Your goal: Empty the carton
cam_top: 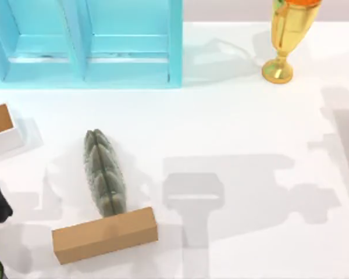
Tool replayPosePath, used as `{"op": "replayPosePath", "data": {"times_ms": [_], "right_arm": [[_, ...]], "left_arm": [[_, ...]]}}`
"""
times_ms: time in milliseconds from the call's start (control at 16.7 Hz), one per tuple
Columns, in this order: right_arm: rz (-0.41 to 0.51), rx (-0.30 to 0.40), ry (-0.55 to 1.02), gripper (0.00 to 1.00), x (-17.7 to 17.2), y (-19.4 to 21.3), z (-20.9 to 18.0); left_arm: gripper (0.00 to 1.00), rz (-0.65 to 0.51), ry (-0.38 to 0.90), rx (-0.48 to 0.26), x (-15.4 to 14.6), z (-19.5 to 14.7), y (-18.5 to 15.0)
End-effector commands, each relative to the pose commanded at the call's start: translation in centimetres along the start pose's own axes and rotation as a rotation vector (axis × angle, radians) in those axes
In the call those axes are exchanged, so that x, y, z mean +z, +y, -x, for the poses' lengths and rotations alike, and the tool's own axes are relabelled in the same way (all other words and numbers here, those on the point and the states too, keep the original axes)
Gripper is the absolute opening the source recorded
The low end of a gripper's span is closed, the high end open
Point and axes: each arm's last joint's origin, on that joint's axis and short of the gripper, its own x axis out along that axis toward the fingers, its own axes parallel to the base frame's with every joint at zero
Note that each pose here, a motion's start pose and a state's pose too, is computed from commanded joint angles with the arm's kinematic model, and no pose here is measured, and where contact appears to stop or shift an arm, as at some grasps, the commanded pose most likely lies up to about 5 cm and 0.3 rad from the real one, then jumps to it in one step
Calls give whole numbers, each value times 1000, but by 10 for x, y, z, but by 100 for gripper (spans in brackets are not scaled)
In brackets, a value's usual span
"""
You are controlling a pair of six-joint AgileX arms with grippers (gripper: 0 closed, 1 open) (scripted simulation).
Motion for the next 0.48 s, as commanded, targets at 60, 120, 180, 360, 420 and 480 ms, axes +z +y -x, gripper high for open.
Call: {"op": "replayPosePath", "data": {"times_ms": [60, 120, 180, 360, 420, 480], "right_arm": [[4, 5, -4, 0, -1, 20, -5], [5, 11, -5, 0, -4, 38, -10], [5, 17, -4, 0, -8, 53, -16], [-11, 25, 15, 0, -20, 82, -34], [-19, 25, 24, 0, -23, 86, -39], [-28, 24, 32, 0, -26, 88, -44]], "left_arm": [[100, 0, 0, 0, 0, 0, 0], [100, 0, 0, 0, 0, 0, 0], [100, 0, 0, 0, 0, 0, 0], [100, 0, 0, 0, 0, 0, 0], [100, 0, 0, 0, 0, 0, 0], [100, 0, 0, 0, 0, 0, 0]]}}
